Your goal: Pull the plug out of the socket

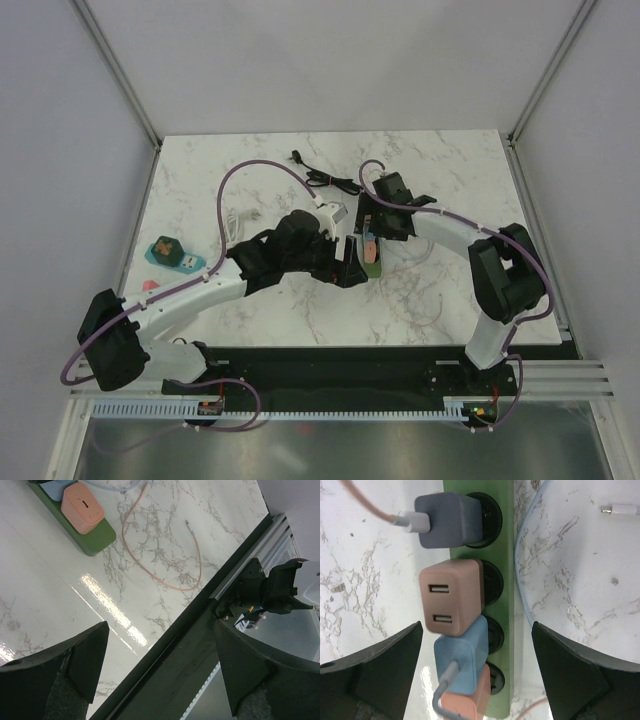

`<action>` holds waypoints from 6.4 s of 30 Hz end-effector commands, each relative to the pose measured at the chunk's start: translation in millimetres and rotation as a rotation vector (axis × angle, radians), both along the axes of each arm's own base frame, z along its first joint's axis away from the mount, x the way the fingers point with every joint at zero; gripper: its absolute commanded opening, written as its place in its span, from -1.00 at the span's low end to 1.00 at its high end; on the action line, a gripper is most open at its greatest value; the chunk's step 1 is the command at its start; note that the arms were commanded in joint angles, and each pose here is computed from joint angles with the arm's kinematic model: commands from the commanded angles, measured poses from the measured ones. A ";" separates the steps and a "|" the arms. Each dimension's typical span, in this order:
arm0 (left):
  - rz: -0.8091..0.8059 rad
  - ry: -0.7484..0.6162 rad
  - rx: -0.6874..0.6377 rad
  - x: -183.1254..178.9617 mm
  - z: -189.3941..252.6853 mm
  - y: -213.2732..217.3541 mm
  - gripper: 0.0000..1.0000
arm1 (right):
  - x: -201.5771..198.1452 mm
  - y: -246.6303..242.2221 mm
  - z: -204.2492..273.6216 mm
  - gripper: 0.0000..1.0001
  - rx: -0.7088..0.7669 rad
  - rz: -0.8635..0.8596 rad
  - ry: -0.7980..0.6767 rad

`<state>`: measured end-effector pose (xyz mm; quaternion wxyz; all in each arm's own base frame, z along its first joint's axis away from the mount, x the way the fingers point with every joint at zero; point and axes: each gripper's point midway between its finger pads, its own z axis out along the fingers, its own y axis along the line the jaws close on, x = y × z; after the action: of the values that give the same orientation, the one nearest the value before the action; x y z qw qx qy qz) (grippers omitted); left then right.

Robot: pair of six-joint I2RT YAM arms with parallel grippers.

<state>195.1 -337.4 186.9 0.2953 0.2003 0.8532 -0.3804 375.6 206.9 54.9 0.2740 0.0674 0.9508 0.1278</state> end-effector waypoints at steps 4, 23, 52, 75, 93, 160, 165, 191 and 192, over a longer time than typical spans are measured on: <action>0.006 -0.053 0.020 10.9 9.8 -3.8 0.79 | 11.0 -4.9 92.3 0.96 -0.004 0.056 -0.178; 0.158 -0.021 0.239 72.8 -48.6 -44.1 0.44 | -88.3 -86.5 116.2 0.84 0.038 -0.030 -0.316; 0.212 -0.082 0.419 128.5 -100.0 -59.9 -0.12 | -100.5 -36.3 37.2 -0.24 0.370 0.043 -0.252; 0.185 -0.037 0.432 121.7 -111.2 -48.6 -0.18 | -77.7 -20.4 -12.2 -0.31 0.474 0.067 -0.168; 0.177 -0.001 0.469 119.8 -118.2 -48.8 -0.67 | -98.9 -25.8 -52.6 -0.45 0.342 0.041 -0.070; 0.133 -0.097 0.567 97.8 -47.8 -56.0 -0.96 | -123.6 -37.1 -101.1 -0.59 0.193 -0.098 0.111; 0.002 0.088 0.354 79.7 -37.1 -75.8 -0.96 | -123.7 -37.1 -100.9 -0.59 0.193 -0.098 0.111; 0.081 -0.013 0.451 97.7 -29.1 -46.4 -0.96 | -121.8 -31.4 -77.5 -0.44 0.229 -0.054 0.063; 0.070 0.013 0.420 96.3 -29.0 -49.8 -0.96 | -121.1 -30.9 -71.5 -0.40 0.232 -0.042 0.050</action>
<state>288.5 -360.7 85.3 0.2149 0.2223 0.9469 -0.0879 281.0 223.1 33.7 0.2776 0.1105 0.8869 0.3523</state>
